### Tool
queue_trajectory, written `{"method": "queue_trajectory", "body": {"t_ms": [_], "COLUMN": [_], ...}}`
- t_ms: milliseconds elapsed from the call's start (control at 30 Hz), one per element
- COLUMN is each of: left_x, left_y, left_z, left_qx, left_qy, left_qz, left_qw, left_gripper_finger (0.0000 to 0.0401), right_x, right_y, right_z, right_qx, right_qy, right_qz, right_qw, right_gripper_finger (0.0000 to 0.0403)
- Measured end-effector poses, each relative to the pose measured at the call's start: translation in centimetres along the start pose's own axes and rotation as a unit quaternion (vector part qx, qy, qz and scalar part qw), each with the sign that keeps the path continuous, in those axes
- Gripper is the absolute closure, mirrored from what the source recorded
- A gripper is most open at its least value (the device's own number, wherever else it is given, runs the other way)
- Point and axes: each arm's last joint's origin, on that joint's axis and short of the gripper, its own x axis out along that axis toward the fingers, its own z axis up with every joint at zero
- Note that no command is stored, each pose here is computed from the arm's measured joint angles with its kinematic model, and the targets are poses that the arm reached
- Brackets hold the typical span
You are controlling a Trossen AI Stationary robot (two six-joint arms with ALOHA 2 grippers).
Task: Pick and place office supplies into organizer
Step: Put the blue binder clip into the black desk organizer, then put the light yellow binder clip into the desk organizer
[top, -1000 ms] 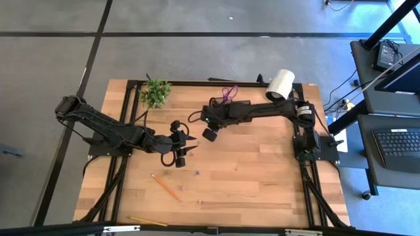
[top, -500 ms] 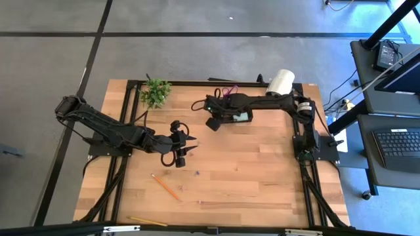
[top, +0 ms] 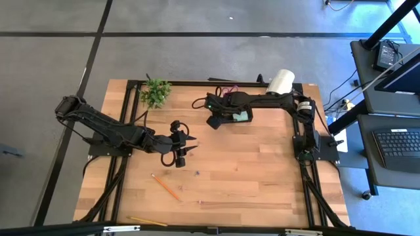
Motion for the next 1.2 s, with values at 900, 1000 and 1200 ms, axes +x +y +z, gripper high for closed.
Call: {"method": "queue_trajectory", "body": {"t_ms": [900, 1000, 1200], "left_x": [0.0, 0.0, 0.0], "left_y": [0.0, 0.0, 0.0], "left_z": [0.0, 0.0, 0.0], "left_qx": [0.000, 0.000, 0.000], "left_qy": [0.000, 0.000, 0.000], "left_qz": [0.000, 0.000, -0.002], "left_qw": [1.000, 1.000, 1.000], "left_gripper_finger": [0.0260, 0.0260, 0.0260], "right_x": [-0.2, -0.6, -1.7], "right_y": [0.6, 2.2, 5.5], "right_z": [-0.1, -0.5, -1.7], "right_qx": [0.005, -0.011, -0.011], "right_qy": [0.006, 0.007, 0.003], "right_qz": [0.030, 0.075, 0.107], "right_qw": [1.000, 0.997, 0.994], "right_gripper_finger": [0.0277, 0.0277, 0.0277]}}
